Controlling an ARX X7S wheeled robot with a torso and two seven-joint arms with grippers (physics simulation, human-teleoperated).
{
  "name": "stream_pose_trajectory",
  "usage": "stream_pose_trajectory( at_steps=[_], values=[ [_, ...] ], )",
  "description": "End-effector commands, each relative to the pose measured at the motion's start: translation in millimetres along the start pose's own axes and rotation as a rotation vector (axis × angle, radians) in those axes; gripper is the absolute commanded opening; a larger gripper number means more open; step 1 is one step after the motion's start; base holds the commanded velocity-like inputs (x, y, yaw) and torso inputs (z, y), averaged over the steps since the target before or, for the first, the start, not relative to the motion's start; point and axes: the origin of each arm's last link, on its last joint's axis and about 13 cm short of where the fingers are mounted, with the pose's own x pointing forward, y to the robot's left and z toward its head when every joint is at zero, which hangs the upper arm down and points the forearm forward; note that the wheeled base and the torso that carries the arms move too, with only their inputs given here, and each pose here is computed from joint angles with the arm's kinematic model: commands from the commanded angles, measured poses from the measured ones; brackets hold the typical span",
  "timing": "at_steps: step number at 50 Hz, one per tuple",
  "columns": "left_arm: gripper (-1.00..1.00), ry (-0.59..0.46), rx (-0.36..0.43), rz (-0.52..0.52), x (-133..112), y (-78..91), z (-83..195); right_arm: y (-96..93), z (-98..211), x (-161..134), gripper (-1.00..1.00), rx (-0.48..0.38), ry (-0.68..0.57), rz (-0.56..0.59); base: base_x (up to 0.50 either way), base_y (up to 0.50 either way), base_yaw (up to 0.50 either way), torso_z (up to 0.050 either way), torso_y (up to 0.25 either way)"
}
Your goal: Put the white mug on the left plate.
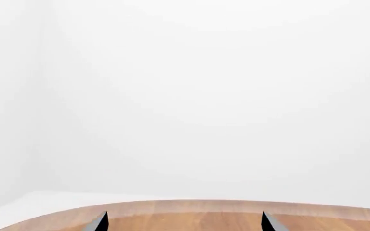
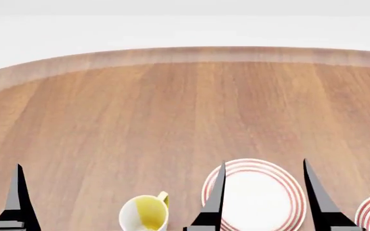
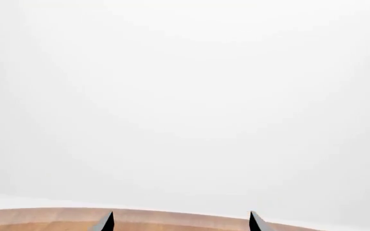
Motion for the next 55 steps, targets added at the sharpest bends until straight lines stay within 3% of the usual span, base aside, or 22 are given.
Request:
stream_pose_trajectory(
  at_steps=[1, 6, 9, 55],
  values=[
    [1.00, -0.017, -0.009, -0.004, -0.7, 0.6, 4.2, -3.1, 4.6, -0.6, 1.00, 0.021, -0.054, -0.008, 0.00, 0.00, 0.00, 0.000, 0.000],
    [1.00, -0.017, -0.008, -0.004, -0.8, 0.5, 4.3, -2.8, 5.2, -2.1, 1.00, 0.023, -0.086, 0.006, 0.00, 0.00, 0.00, 0.000, 0.000],
    [1.00, -0.016, -0.007, -0.005, -0.9, 0.5, 4.0, -3.9, 4.4, -2.8, 1.00, 0.065, -0.087, -0.006, 0.00, 0.00, -0.01, 0.000, 0.000],
    [1.00, -0.016, -0.009, -0.022, -2.8, -0.8, 4.7, -6.6, 8.6, -4.4, 1.00, 0.077, -0.105, -0.019, 0.00, 0.00, -0.50, 0.000, 0.000]
  ],
)
